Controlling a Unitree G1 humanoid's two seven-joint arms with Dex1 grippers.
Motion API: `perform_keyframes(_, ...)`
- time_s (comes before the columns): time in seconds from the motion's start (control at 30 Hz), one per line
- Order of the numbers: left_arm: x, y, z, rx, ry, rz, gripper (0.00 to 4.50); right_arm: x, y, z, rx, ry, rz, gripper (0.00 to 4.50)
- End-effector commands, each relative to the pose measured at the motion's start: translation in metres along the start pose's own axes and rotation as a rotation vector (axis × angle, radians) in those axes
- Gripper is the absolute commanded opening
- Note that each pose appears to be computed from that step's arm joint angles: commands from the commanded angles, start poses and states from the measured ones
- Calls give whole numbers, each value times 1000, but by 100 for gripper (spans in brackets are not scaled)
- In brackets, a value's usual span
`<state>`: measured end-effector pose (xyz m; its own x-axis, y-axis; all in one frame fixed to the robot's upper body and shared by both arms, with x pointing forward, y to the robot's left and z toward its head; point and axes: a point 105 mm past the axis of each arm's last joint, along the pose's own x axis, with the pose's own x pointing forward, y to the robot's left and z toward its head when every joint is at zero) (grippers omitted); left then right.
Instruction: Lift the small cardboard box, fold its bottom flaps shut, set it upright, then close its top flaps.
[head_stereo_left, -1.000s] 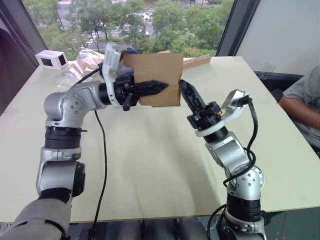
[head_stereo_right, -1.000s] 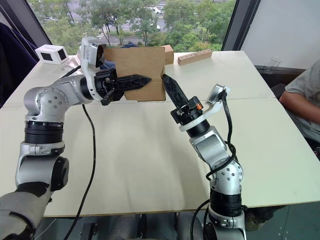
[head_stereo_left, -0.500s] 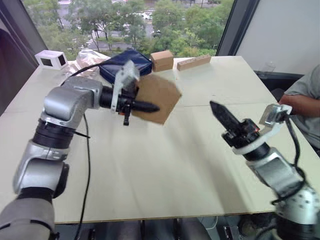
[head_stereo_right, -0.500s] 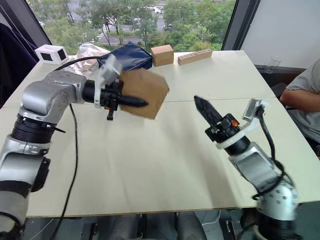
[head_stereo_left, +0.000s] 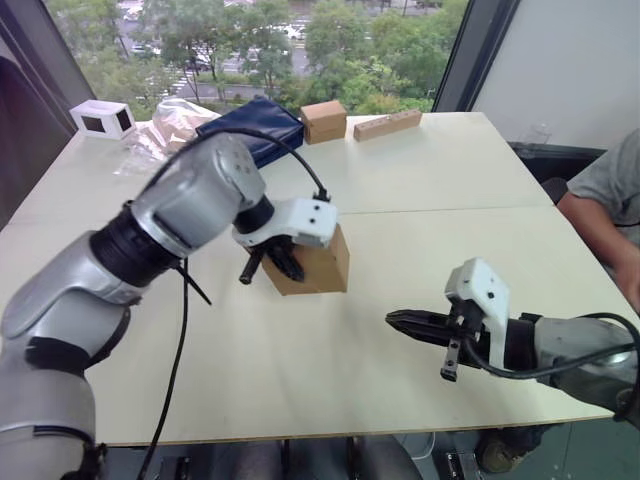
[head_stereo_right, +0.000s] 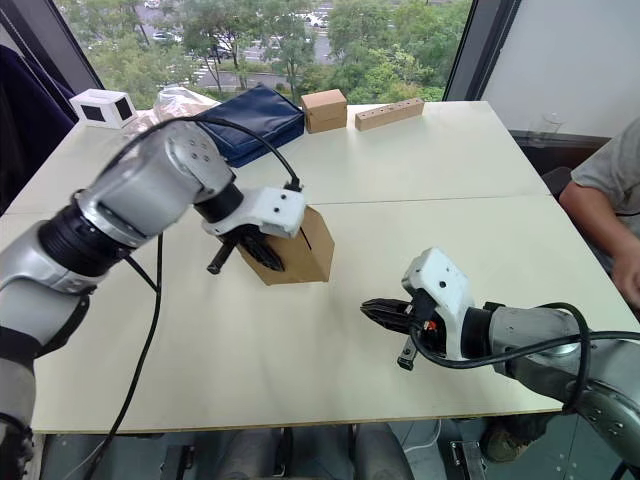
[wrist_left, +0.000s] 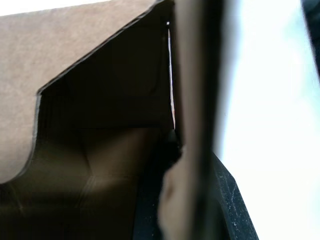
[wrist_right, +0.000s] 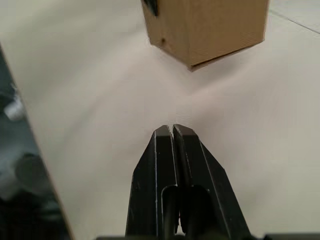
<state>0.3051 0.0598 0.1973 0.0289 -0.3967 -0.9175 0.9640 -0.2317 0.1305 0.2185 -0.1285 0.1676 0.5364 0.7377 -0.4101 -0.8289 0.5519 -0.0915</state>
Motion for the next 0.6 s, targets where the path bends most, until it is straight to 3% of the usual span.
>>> perform_keyframes(0.03,5,-5,-2,18,43,0,0,5,8,7,-54,-38,-10,5)
perform_keyframes(0.43,28,-8,1,-66,99,-39,0,12,5,5,-12,-85,-56,5)
perform_keyframes(0.53,30,-6,4,-100,91,-15,75,12,3,4,-7,-88,-59,0)
perform_keyframes(0.6,27,-1,8,-128,80,17,156,13,1,3,-4,-93,-65,0)
